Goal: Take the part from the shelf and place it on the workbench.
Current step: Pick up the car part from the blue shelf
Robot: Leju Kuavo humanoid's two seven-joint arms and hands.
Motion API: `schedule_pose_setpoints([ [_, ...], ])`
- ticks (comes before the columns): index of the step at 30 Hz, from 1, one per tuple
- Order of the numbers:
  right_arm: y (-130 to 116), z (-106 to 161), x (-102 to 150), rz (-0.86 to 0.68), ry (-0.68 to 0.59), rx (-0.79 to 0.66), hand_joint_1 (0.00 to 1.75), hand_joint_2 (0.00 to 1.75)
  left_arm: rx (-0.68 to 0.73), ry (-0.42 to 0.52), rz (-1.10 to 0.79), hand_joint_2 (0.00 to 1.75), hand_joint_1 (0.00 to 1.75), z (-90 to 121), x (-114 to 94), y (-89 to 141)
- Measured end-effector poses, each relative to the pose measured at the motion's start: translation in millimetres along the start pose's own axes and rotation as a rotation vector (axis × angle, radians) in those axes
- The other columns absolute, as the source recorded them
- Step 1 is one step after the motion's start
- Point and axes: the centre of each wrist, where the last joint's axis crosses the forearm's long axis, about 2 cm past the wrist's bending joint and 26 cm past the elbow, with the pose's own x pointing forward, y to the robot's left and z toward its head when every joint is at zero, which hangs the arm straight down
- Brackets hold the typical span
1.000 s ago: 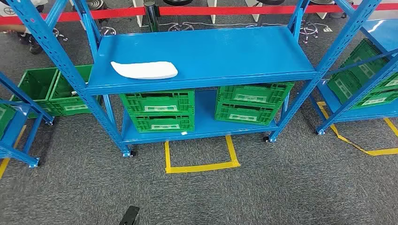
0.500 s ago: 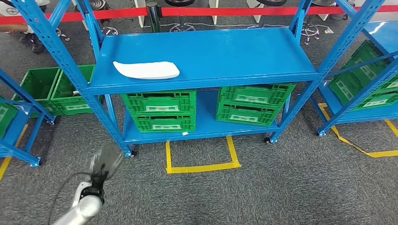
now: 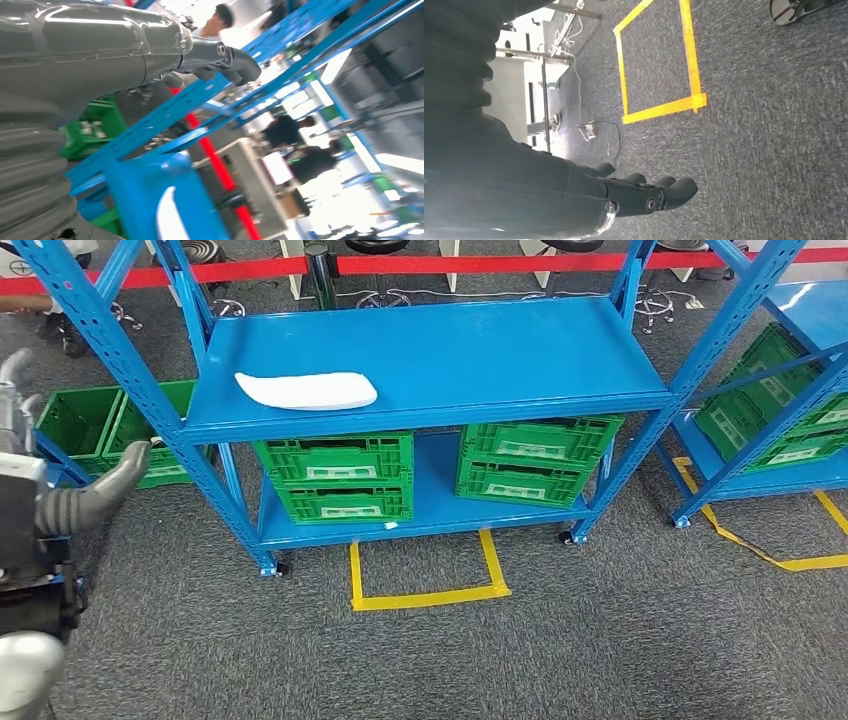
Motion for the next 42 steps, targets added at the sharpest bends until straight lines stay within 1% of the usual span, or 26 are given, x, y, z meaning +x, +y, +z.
schedule_pose_setpoints([
  [5,0.3,0.1,0.2,-0.007,0.002,0.004,0.0,1.75,0.044,-0.101,0.012,1.75,0.0,-0.2,21.3,16.3],
  [13,1.5,0.4,0.8,-0.042,0.031,0.018,0.0,1.75,0.07,-0.275,-0.123,1.75,0.0,4.3,59.8,27.2],
  [15,2.1,0.6,1.1,-0.066,0.044,0.027,0.0,1.75,0.07,-0.315,-0.134,1.75,0.0,8.4,68.1,24.2],
  [18,2.3,0.8,1.9,-0.093,0.057,0.041,0.0,1.75,0.05,-0.363,-0.122,1.75,0.0,14.9,78.1,12.4],
  [22,1.6,1.3,3.5,-0.105,0.037,0.046,0.0,1.75,0.009,-0.391,-0.079,1.75,0.0,22.9,89.5,-3.3],
  [26,1.1,1.6,4.9,-0.107,-0.023,0.045,0.0,1.75,-0.058,-0.404,-0.026,0.0,0.0,27.3,97.7,-13.6],
  [31,3.7,2.4,6.4,-0.085,-0.04,0.043,0.0,1.75,-0.114,-0.391,0.04,0.0,0.0,30.5,102.9,-19.3],
  [35,12.3,3.7,6.6,-0.058,-0.022,0.038,0.0,1.75,-0.146,-0.363,0.07,0.0,0.0,36.0,101.9,-15.8],
  [42,21.1,5.3,7.1,-0.049,-0.019,0.049,0.0,1.75,-0.167,-0.368,0.071,0.0,0.0,41.5,100.7,-9.5],
])
